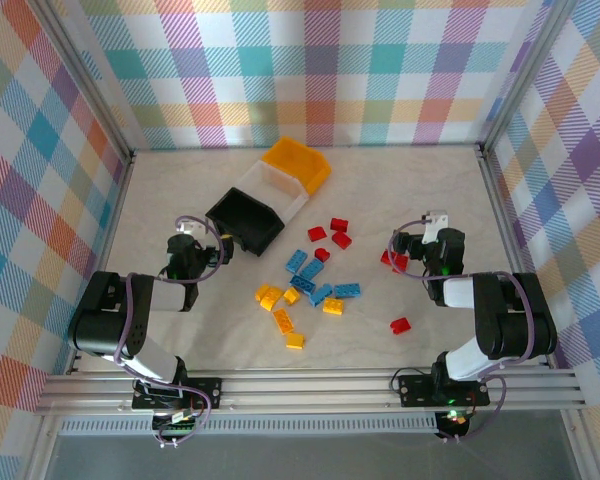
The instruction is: Sort the legos into containers by color
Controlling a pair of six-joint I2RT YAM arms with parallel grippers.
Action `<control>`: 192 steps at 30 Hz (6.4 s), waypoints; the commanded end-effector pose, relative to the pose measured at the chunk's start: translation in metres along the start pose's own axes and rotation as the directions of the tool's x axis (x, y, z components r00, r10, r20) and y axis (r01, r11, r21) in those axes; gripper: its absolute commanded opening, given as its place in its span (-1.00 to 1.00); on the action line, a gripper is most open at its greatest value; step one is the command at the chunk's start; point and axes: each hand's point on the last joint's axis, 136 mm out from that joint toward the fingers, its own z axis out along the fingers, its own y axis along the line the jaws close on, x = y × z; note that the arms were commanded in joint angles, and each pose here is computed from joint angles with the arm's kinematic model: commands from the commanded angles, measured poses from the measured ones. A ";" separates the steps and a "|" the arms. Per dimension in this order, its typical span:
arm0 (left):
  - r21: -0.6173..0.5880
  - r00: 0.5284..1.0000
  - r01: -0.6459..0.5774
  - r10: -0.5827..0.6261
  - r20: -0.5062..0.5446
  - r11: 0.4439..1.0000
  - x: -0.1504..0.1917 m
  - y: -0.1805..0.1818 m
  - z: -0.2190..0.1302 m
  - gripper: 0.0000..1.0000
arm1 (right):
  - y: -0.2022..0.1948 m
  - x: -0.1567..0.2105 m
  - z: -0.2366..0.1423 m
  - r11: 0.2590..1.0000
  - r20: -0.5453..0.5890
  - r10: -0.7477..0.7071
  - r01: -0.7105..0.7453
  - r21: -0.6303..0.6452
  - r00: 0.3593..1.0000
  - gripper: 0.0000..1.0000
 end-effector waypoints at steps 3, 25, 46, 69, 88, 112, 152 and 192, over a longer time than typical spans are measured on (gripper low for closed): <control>0.004 1.000 -0.006 0.006 0.013 1.000 -0.007 0.001 0.001 1.00 | 0.001 -0.005 0.003 1.000 0.012 0.015 -0.015 -0.012 1.000 1.00; -0.032 0.999 0.054 -0.054 -0.005 0.998 -0.007 0.016 0.005 1.00 | 0.001 -0.005 0.003 1.000 0.009 0.016 -0.016 -0.011 1.000 0.99; -0.370 0.962 0.268 -0.270 0.046 0.890 -0.061 0.067 -0.045 1.00 | -0.009 -0.015 -0.006 0.985 -0.171 0.158 -0.144 0.090 0.972 0.99; -0.231 0.641 0.720 -0.755 -0.142 0.655 -0.057 0.001 -0.067 0.95 | 0.109 -0.032 -0.079 0.963 -0.265 0.116 -0.174 -0.207 0.957 0.99; -0.284 0.604 0.668 -0.724 -0.333 0.688 -0.039 -0.053 0.005 0.87 | 0.153 -0.028 -0.105 0.915 -0.315 0.069 -0.186 -0.359 0.947 0.99; -0.312 0.624 0.458 -0.551 -0.555 0.833 -0.003 -0.065 0.030 0.21 | 0.157 -0.017 -0.093 0.912 -0.339 0.061 -0.190 -0.363 0.939 0.99; 0.043 0.611 0.196 -0.088 -0.786 0.980 -0.003 -0.115 0.053 -0.47 | 0.146 -0.002 -0.096 0.940 -0.427 0.096 -0.223 -0.258 0.899 0.99; 0.102 0.733 0.406 -0.256 -0.630 0.908 -0.081 -0.121 -0.023 0.68 | 0.101 0.084 -0.166 0.958 -0.774 0.254 -0.262 0.117 0.580 1.00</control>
